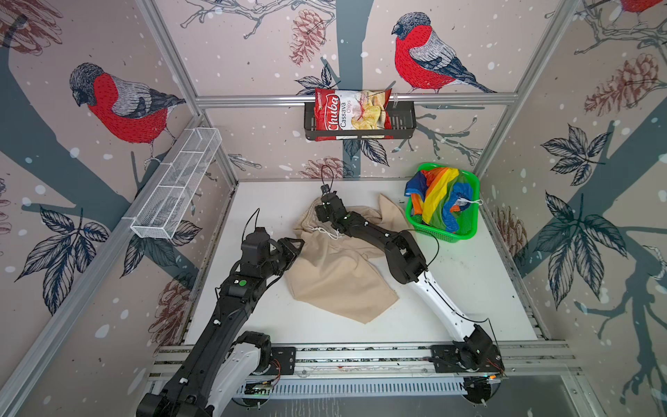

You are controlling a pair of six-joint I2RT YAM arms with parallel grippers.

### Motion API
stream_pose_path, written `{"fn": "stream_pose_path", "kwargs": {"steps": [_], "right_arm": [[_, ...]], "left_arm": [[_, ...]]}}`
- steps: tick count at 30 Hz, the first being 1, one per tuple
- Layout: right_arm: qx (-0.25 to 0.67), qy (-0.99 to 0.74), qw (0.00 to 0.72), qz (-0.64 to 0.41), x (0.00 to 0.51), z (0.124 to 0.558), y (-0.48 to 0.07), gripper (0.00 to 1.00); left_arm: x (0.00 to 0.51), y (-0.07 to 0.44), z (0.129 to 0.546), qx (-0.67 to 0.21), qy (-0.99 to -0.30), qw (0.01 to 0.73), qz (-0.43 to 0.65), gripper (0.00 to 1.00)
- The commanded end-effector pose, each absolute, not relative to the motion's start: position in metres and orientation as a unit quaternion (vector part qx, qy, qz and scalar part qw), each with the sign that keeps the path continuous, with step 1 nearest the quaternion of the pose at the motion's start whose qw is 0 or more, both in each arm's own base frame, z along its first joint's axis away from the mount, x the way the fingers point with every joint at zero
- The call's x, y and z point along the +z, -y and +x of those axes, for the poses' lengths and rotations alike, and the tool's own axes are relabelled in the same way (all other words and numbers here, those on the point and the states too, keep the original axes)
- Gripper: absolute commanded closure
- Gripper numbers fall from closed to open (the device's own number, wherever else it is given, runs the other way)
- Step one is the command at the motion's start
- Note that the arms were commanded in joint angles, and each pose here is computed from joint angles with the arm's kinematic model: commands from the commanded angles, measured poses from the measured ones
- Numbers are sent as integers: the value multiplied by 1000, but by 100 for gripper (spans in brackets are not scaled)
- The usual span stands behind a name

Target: Fold and stack the shorts

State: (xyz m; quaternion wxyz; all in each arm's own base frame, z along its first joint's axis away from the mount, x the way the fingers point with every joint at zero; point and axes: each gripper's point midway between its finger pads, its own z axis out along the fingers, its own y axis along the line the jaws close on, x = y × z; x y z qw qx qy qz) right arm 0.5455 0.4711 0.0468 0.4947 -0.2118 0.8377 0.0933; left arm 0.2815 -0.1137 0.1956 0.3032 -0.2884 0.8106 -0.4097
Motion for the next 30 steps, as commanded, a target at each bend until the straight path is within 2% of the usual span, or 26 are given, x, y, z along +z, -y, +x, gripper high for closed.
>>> {"fn": "stream_pose_path", "kwargs": {"steps": [1,7,14,16,22,27,30], "right_arm": [[173,-776,583,-168,246,538,-456,22],[219,-769,585,-138,298,529,-411,14],[304,-755,564,-136,353,486,-364,0],[306,-752,569,-133,366,470,-346,0],[271,-780,556,-98,353,442,-294,0],[229,-806,542,-73,317,411,-253,4],[210,-830,515,-50,285,395,-226,8]], "left_arm": [[200,117,281,-421,-807,302,-282,39],[226,100,280,-389,-802,355,-283,22],[246,105,328,-371,-803,405,-234,23],[248,117,349,-383,-802,407,-210,22],[242,156,417,-350,-826,414,-153,19],[191,177,464,-311,-869,362,-133,31],[158,192,484,-307,-887,323,-120,32]]}}
